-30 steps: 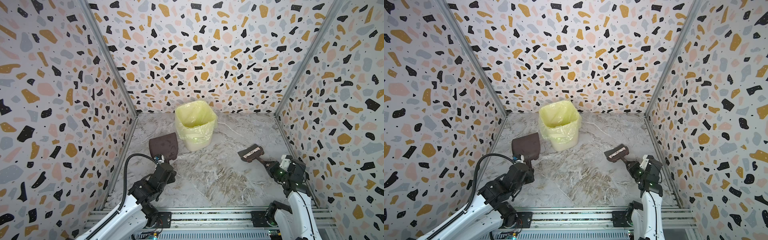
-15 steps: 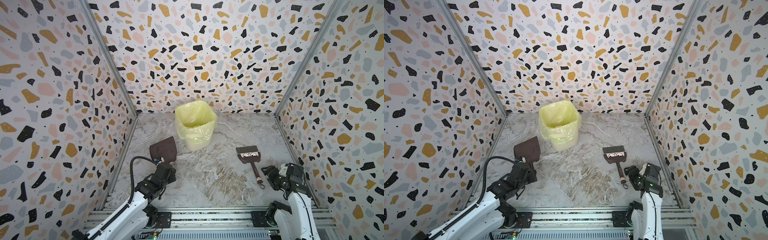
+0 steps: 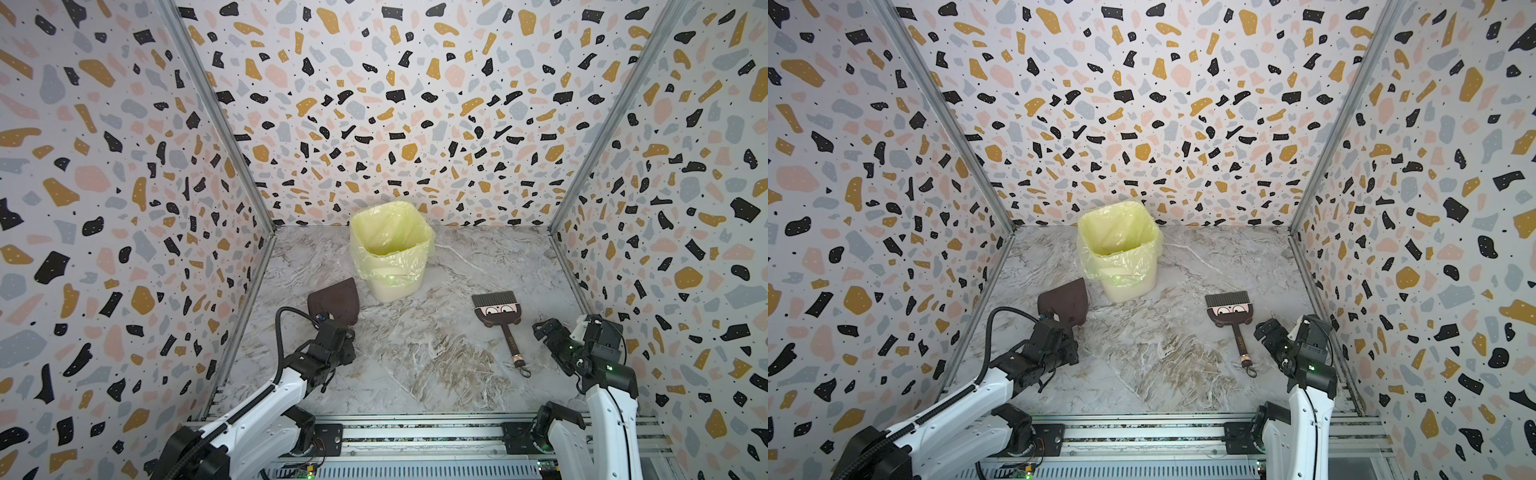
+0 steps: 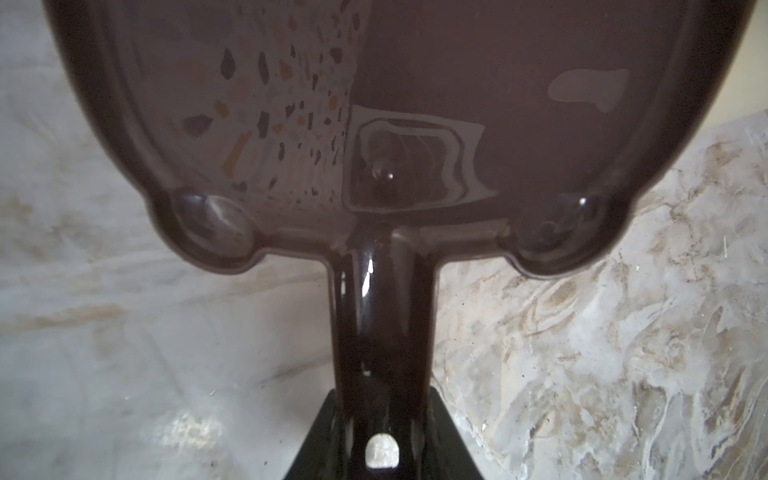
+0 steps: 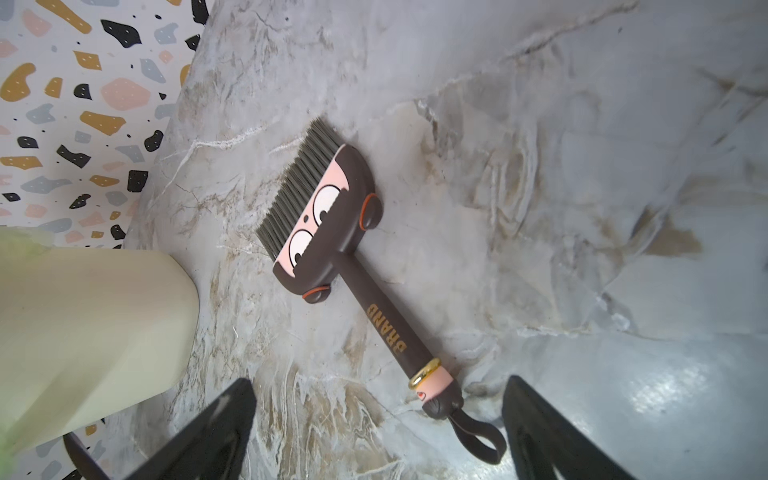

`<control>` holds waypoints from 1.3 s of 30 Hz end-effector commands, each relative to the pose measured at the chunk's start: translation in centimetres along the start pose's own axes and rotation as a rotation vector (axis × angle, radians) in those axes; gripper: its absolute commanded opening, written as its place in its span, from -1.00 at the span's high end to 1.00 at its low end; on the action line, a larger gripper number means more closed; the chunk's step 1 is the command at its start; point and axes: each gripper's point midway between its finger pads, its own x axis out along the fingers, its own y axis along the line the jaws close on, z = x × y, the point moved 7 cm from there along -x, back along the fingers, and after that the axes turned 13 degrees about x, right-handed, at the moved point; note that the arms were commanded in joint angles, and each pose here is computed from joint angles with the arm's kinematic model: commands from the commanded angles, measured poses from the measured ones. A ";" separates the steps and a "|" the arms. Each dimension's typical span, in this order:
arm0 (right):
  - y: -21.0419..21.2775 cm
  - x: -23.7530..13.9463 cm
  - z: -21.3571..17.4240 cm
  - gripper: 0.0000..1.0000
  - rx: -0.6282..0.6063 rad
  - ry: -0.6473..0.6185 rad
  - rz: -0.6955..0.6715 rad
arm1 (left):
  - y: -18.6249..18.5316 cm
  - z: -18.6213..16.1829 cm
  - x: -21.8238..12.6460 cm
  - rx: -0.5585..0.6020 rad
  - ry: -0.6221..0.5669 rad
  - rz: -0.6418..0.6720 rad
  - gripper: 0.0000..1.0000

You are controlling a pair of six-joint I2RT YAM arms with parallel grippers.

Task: Sweep away the paper scraps from the table

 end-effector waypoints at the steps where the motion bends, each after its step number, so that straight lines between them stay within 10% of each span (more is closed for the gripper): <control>1: 1.9 -0.9 2.0 -0.89 -0.126 -0.086 -0.001 | -0.4 1.4 -0.6 0.029 -0.050 -0.008 0.28; 11: 7.9 0.2 1.7 -0.99 -0.403 -0.216 0.055 | -0.5 5.4 -3.2 0.105 -0.194 0.084 -0.37; 22: 11.1 6.3 -0.8 -0.98 -0.871 -0.529 0.043 | 1.4 12.2 -8.7 0.221 -0.796 0.425 -0.80; 39: 6.8 10.5 -2.2 -0.97 -0.951 -0.738 0.362 | 6.8 13.3 -1.4 0.216 -0.775 0.583 -0.91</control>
